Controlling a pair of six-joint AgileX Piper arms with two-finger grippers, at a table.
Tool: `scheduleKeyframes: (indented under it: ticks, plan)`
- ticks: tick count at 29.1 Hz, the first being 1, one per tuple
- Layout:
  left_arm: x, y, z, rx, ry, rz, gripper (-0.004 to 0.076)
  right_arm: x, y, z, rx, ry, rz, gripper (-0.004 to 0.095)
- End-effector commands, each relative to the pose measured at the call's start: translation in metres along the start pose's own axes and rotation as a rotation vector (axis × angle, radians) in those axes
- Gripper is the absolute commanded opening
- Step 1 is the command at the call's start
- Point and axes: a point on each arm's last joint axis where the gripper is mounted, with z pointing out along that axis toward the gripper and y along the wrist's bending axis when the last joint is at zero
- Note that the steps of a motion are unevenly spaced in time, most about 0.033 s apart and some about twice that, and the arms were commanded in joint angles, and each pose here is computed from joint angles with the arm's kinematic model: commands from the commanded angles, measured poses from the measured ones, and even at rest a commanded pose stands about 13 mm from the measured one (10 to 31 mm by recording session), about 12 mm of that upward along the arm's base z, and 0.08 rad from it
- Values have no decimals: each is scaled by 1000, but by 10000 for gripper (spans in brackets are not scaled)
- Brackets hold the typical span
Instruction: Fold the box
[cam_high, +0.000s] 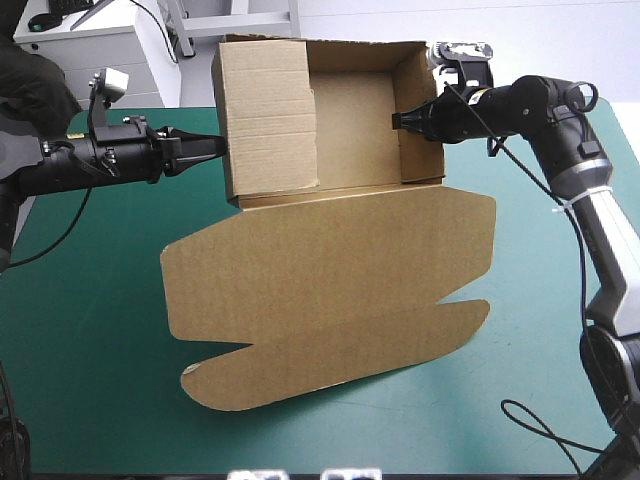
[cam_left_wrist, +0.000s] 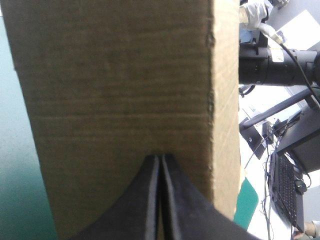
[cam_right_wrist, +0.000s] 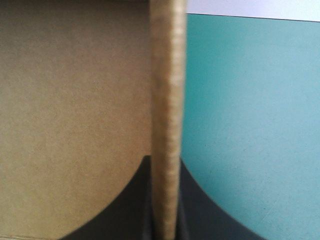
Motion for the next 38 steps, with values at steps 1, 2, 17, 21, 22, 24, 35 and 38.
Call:
scheduleKeyframes:
  ticks: [1, 2, 17, 21, 22, 24, 35, 38]
  plan:
    - [-3, -27, -8, 78, -38, 31, 3, -16, 17, -27, -20, -137, 1, -17]
    - [-3, -27, -8, 78, -38, 31, 22, -16, 18, -25, -15, -133, -7, -17]
    - [2, -9, -9, -112, 28, 101, 422, -13, 41, -16, -5, -147, -64, -17]
    - [0, -3, -9, -181, 8, 117, 422, -12, 45, -16, -18, -142, -48, -12]
    - [-1, -3, -10, -187, 1, 118, 422, -12, 48, -15, -18, -139, -58, -12]
    - [-2, -2, -9, -194, -12, 118, 422, -10, 53, -14, -15, -136, -79, -11]
    - [-1, 12, -12, -360, 2, 95, 422, -1, 94, -7, -32, -141, -149, -11]
    - [0, 23, -17, -485, 20, 80, 422, 0, 96, -7, -52, -134, -133, -12]
